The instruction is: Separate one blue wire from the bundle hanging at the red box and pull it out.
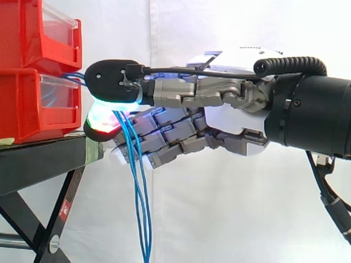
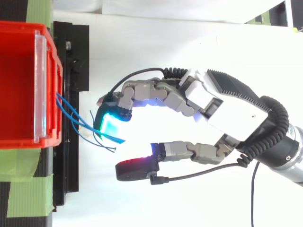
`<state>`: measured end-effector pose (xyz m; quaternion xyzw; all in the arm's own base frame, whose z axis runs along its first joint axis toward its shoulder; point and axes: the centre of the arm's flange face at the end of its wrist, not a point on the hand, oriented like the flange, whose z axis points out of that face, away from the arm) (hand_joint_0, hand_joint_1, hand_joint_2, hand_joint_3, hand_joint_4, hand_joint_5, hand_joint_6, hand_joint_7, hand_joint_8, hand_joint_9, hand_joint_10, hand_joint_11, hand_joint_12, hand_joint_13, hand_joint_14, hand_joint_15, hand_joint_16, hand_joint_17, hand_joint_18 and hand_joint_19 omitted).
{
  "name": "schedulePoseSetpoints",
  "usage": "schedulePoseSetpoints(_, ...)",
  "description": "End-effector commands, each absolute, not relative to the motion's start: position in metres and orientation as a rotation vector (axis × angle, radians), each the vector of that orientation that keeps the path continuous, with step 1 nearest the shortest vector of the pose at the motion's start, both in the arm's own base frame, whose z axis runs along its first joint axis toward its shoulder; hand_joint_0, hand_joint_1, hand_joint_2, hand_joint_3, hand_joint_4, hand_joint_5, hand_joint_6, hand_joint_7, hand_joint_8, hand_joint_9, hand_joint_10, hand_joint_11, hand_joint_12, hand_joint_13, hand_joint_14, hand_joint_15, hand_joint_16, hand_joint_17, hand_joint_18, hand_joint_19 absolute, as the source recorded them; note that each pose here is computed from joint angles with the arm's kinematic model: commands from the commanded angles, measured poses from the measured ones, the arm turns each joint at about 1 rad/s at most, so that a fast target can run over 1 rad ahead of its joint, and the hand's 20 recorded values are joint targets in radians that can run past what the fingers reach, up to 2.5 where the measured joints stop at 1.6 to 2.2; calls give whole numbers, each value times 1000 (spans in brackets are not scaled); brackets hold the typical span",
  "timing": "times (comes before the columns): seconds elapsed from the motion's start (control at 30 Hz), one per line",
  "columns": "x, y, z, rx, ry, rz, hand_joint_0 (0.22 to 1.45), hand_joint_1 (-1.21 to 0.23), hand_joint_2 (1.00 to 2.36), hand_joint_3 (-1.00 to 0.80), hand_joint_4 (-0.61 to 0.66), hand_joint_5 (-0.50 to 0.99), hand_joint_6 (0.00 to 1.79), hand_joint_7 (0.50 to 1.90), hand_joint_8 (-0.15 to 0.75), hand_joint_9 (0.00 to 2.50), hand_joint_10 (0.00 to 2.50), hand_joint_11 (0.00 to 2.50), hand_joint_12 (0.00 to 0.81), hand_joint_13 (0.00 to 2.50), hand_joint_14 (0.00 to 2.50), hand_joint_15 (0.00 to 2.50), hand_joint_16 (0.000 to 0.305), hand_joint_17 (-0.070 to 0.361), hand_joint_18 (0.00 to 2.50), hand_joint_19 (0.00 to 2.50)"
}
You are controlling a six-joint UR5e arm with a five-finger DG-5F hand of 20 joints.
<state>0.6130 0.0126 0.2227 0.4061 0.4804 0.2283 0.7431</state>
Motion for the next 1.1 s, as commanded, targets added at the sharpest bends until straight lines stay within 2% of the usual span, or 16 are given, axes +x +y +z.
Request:
schedulePoseSetpoints(0.0,613,13,223,889,1052,502,657,-652,1020,-265,254,-88,503,1272,258,856,12,309,324,688,15,374,46,104,605,458)
schedulePoseSetpoints(0.23,613,13,223,902,1045,517,659,-669,1022,-233,273,-88,502,1331,263,876,12,377,325,690,15,374,46,104,607,449)
schedulePoseSetpoints(0.33,611,13,219,943,1046,562,657,-676,1023,-214,281,-87,501,1342,263,878,12,406,324,681,17,383,46,104,605,447)
schedulePoseSetpoints(0.5,608,12,217,986,1043,605,670,-750,1026,-157,282,-93,505,1408,269,897,17,496,327,680,15,380,46,103,602,440)
schedulePoseSetpoints(1.07,601,18,205,1143,1067,855,667,-747,1027,-137,285,-98,529,1370,278,924,15,515,316,708,15,378,43,97,591,419)
